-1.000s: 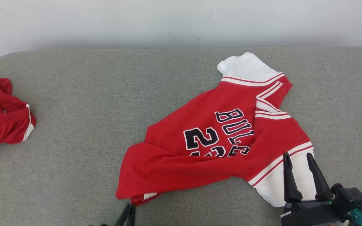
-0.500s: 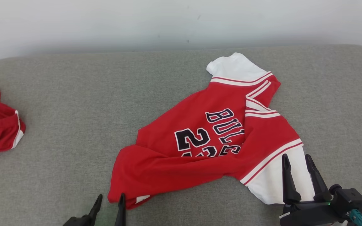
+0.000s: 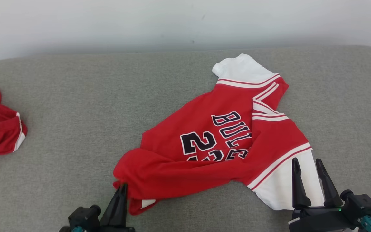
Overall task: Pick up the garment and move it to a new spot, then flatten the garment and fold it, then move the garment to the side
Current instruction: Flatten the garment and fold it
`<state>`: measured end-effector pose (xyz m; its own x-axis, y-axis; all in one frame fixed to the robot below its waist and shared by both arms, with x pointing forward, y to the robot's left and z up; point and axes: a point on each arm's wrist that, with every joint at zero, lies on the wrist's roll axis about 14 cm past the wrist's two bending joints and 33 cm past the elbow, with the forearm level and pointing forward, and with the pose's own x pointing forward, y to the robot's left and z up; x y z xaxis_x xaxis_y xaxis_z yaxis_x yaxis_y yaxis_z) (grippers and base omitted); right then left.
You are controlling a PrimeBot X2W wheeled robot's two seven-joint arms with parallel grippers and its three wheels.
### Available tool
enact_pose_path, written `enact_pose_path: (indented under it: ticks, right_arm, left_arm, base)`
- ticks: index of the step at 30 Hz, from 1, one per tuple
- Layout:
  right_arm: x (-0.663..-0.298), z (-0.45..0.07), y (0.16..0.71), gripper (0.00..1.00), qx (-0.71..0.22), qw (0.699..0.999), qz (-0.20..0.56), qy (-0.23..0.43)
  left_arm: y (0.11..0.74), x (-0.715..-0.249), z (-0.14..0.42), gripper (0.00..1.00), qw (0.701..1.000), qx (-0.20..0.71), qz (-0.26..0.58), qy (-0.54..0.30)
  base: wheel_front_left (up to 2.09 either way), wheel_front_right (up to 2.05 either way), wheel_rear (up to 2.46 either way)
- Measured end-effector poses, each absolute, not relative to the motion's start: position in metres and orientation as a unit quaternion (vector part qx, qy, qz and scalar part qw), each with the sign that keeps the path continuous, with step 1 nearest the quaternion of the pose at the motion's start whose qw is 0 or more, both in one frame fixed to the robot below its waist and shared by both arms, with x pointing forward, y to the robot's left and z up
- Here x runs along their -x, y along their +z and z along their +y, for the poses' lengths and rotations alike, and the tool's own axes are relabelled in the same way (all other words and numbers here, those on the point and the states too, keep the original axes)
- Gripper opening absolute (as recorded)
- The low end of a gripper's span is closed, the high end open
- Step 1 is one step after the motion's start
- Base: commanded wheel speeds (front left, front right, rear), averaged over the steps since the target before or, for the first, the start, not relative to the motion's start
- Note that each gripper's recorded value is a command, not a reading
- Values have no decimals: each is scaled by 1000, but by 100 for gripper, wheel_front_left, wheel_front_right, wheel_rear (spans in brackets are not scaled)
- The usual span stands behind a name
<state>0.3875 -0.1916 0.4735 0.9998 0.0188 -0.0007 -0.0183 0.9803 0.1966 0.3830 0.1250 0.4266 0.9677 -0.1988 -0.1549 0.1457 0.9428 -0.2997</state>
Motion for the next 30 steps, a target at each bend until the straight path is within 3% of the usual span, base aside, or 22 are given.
enact_pose_path:
  ticks: [13, 30]
  right_arm:
    - [-390, -176, 475, 100, -108, 994, 0, 28]
    - [-398, -165, 471, 100, -110, 993, 7, 45]
  left_arm:
    - [502, -353, 88, 0, 975, 142, 12, -171]
    - [463, -310, 85, 0, 960, 180, 133, -166]
  base:
    - [0, 0, 0]
    - [0, 0, 0]
